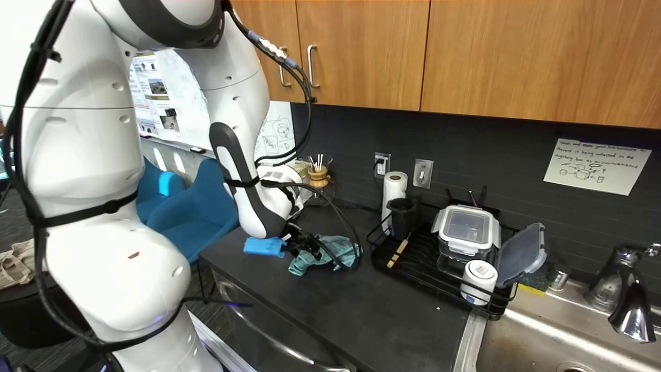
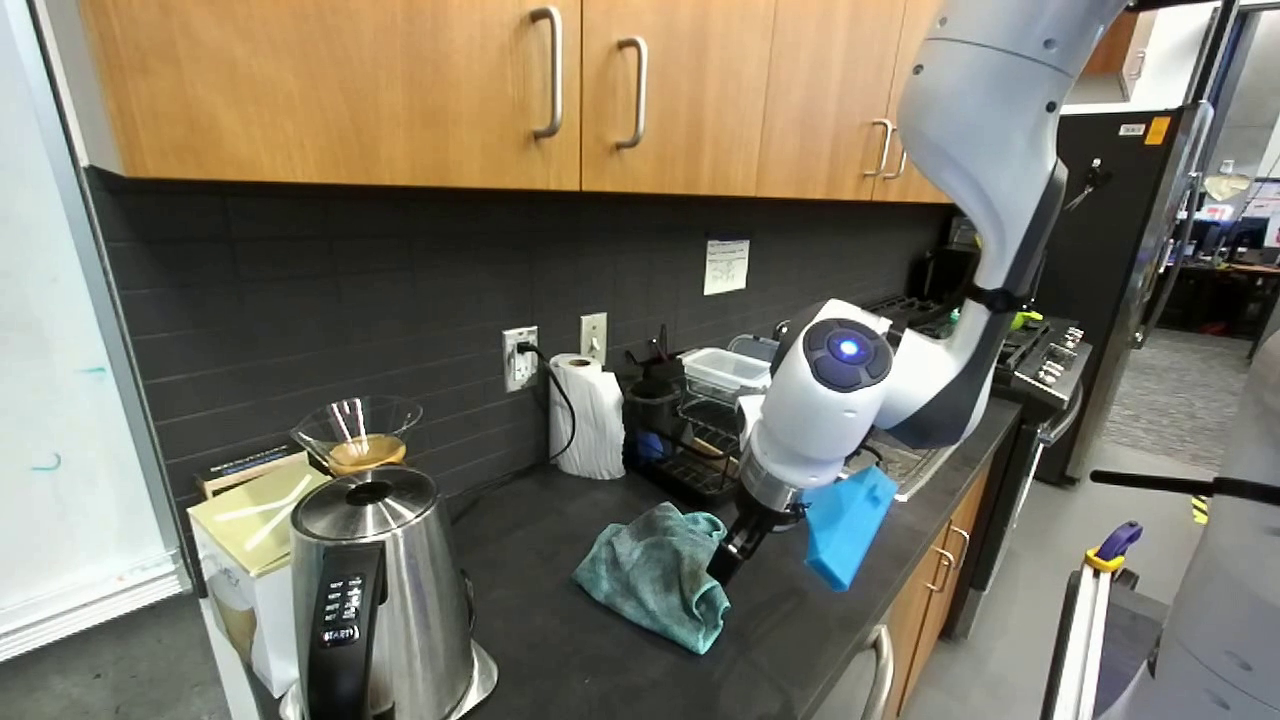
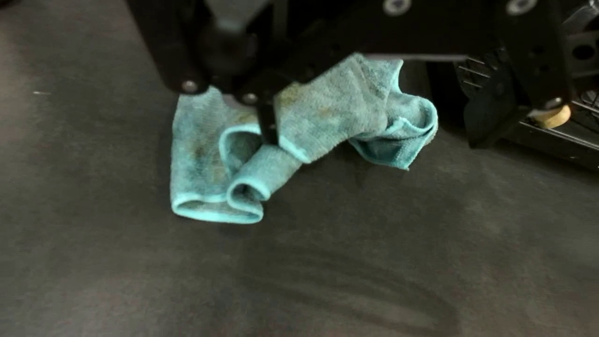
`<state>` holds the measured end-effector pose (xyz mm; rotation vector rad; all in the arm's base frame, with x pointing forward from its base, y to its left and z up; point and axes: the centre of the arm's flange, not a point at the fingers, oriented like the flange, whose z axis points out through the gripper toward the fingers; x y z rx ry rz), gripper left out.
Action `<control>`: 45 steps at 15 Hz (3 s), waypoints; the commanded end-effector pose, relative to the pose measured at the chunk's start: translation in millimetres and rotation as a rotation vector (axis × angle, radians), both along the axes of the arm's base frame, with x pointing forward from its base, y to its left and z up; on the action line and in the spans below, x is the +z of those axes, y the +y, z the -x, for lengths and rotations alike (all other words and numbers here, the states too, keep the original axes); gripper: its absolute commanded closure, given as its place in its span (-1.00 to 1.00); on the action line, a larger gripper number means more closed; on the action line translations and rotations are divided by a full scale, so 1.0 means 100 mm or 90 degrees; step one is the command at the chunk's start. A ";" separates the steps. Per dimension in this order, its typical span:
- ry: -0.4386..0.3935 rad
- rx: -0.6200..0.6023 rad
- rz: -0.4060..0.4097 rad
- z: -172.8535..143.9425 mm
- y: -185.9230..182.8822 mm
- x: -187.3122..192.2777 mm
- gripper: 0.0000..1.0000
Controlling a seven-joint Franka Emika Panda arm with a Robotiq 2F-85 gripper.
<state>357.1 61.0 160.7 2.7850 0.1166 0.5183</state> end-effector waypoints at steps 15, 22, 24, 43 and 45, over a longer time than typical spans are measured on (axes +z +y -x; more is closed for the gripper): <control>0.014 0.066 0.071 -0.02 0.05 -0.07 -1.00; 0.016 0.123 0.100 -0.10 0.17 -0.08 -1.00; 0.022 0.137 0.111 -0.08 0.17 -0.13 -1.00; 0.022 0.110 0.093 -0.17 0.14 -0.25 -1.00; 0.000 0.090 0.103 -0.24 0.15 -0.23 -1.00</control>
